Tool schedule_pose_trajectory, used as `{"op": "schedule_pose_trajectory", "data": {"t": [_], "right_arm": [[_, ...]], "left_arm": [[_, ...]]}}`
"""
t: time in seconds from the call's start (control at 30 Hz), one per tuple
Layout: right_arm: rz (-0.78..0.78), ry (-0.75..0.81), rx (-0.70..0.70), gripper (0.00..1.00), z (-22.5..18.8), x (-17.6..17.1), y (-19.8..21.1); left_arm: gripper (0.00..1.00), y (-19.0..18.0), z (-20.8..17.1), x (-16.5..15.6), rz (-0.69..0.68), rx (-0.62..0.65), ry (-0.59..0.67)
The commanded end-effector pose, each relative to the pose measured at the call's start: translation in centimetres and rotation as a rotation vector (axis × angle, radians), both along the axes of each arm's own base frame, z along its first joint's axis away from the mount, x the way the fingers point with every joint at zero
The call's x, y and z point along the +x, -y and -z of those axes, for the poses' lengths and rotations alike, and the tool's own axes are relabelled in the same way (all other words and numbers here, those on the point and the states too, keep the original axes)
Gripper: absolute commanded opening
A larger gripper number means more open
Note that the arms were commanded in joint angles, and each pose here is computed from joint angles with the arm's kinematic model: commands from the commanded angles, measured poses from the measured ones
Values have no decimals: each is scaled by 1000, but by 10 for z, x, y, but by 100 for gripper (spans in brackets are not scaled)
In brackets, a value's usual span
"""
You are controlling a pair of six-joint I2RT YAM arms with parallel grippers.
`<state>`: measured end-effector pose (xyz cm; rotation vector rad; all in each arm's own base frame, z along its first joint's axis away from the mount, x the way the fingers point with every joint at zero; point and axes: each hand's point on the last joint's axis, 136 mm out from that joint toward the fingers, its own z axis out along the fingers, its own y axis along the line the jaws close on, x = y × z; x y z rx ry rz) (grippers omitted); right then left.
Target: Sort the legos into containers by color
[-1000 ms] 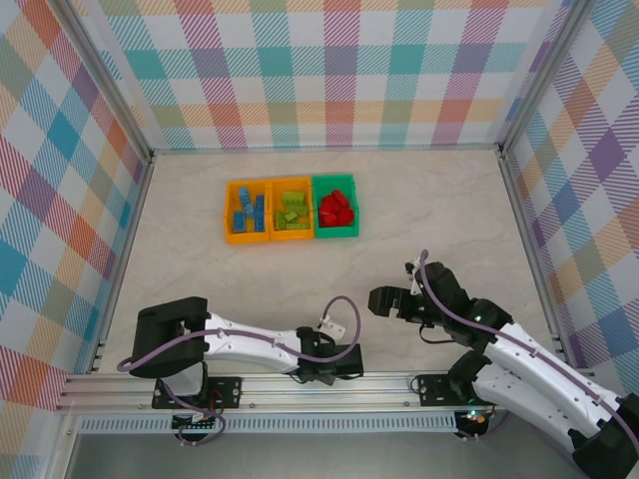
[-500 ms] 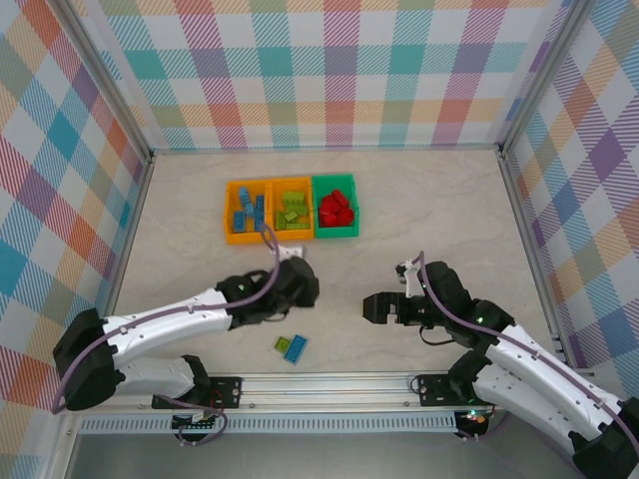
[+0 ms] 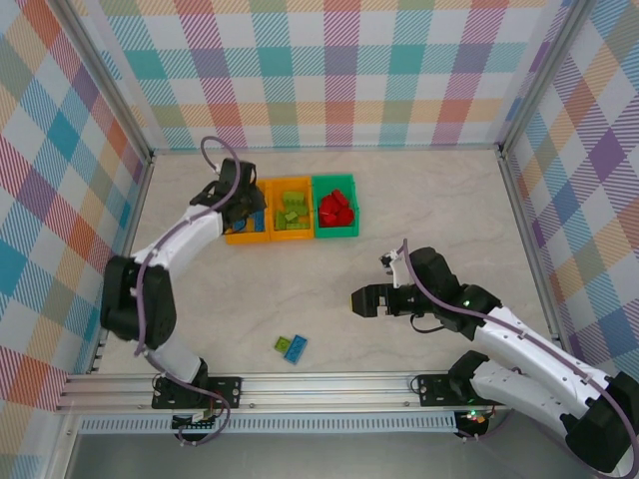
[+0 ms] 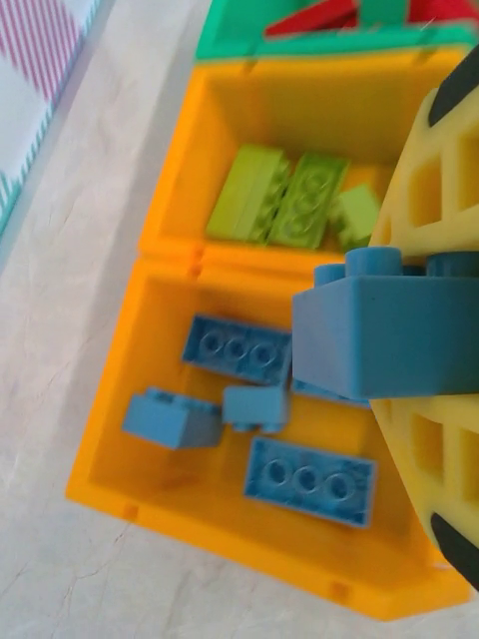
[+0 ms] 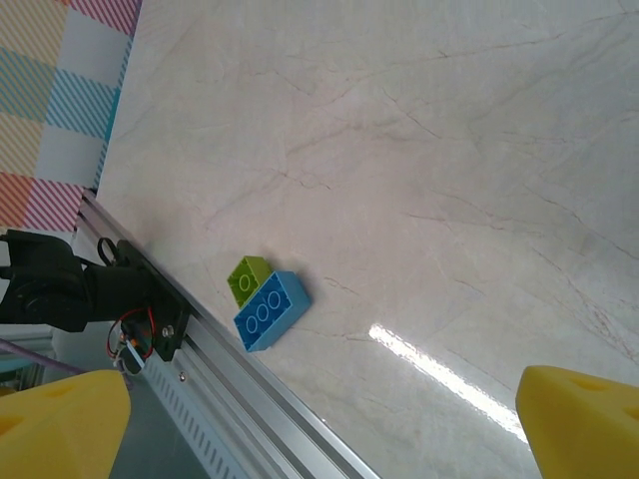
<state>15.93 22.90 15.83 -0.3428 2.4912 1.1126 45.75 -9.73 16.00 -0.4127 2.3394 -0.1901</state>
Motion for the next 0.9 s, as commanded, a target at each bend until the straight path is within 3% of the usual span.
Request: {"op": "schedule_pose_trajectory", "data": {"t": [0.0, 0.17, 0.3, 0.43, 0.63, 0.87], "right_arm": [[4, 49, 16, 100, -14, 4, 0], [19, 54, 6, 100, -14, 4, 4], [28, 62, 3, 100, -13, 7, 4], [39, 63, 7, 100, -11, 12, 1], [61, 58, 2, 100, -5, 22, -4], [77, 48, -3, 100, -3, 24, -3]], "left_arm": [[38, -4, 14, 15, 30, -18, -65], [59, -4, -7, 22, 32, -23, -15], [57, 7, -34, 0, 84, -93, 8], [56, 30, -48, -56, 147, -129, -19], [56, 60, -48, -159, 282, -24, -80], [57, 70, 26, -274, 387, 27, -389]]}}
